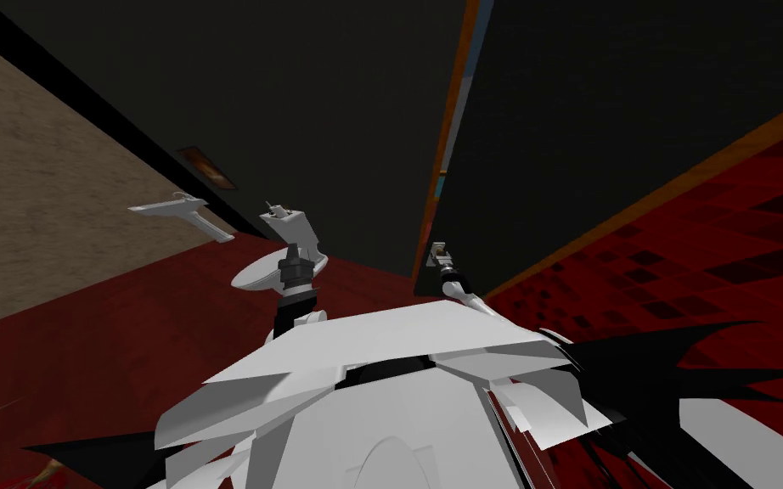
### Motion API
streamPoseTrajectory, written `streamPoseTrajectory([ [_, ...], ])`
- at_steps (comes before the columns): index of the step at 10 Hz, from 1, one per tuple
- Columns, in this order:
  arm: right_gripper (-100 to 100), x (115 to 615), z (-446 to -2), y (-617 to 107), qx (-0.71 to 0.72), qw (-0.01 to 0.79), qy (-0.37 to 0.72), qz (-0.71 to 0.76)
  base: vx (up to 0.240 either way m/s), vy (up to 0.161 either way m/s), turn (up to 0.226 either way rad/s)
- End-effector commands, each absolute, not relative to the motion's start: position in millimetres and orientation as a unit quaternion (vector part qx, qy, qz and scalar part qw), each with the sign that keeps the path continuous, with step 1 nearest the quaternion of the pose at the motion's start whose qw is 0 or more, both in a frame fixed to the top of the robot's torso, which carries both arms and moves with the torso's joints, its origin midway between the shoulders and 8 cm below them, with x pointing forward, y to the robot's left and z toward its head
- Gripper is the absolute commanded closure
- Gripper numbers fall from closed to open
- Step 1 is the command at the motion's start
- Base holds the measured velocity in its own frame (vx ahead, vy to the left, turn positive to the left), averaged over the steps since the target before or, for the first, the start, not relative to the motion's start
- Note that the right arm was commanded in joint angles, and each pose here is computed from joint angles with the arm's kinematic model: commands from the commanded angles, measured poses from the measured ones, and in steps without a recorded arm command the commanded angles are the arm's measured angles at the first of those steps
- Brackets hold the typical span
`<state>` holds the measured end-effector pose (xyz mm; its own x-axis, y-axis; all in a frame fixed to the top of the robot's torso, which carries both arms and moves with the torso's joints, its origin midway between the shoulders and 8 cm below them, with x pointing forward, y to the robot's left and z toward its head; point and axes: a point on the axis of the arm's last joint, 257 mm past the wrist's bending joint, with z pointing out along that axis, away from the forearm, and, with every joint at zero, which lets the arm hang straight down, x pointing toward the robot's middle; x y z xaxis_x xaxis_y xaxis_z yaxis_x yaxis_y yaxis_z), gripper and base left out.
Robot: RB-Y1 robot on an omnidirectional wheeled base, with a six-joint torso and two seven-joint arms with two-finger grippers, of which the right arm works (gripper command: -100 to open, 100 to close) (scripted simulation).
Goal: Pull the door open
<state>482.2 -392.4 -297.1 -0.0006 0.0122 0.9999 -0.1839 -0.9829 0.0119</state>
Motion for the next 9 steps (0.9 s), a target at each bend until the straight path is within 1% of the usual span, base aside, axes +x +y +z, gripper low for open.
streamPoseTrajectory([
  [1,-100,482.9,-296.6,-410.0,0.702,0.078,-0.071,0.705,0.118,-0.020,0.104],
  [2,-100,482.7,-297.1,-401.9,0.702,0.075,-0.067,0.705,0.055,-0.008,0.018],
  [3,100,482.7,-297.1,-401.9,0.702,0.075,-0.067,0.705,-0.004,-0.001,-0.021],
  [8,100,482.7,-297.1,-401.9,0.702,0.075,-0.067,0.705,-0.010,-0.001,0.001],
  [9,100,479.8,-297.9,-402.6,0.704,0.071,-0.063,0.704,-0.145,-0.051,0.157],
])
